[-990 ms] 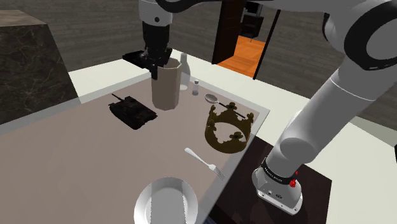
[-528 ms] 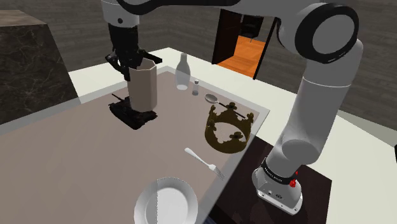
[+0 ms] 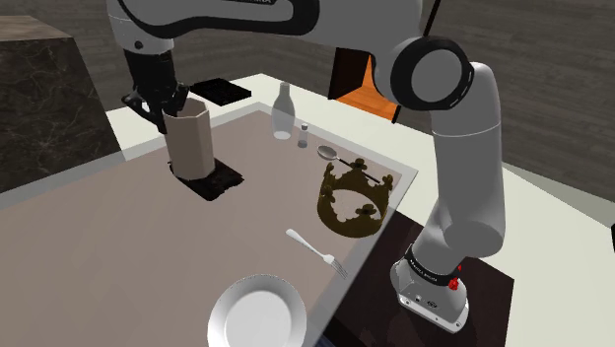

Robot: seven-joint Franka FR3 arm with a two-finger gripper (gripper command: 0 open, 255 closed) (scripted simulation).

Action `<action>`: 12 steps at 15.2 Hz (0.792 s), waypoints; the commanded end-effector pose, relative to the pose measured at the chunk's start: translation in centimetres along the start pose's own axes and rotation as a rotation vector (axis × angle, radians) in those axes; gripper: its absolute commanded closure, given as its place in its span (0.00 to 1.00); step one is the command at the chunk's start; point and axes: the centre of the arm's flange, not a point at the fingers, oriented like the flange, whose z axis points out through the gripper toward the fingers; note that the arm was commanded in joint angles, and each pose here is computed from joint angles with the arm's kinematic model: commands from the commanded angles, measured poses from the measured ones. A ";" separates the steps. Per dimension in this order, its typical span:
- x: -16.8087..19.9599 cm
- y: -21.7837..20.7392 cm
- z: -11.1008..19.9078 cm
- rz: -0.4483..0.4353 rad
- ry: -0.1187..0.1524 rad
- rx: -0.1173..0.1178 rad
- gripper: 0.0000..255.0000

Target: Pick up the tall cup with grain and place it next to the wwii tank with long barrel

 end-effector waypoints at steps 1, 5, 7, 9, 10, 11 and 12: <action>0.2 -0.2 1.0 0.001 0.002 0.000 1.00; 0.0 -0.2 3.1 0.001 0.002 0.000 1.00; -0.1 -0.2 4.2 0.001 0.002 0.000 1.00; -0.1 -0.2 5.2 0.001 0.002 0.000 1.00; -0.2 -0.2 5.7 0.001 0.002 0.000 1.00; -0.2 -0.2 6.3 0.001 0.002 0.000 1.00; -0.2 -0.2 6.8 0.001 0.002 0.000 1.00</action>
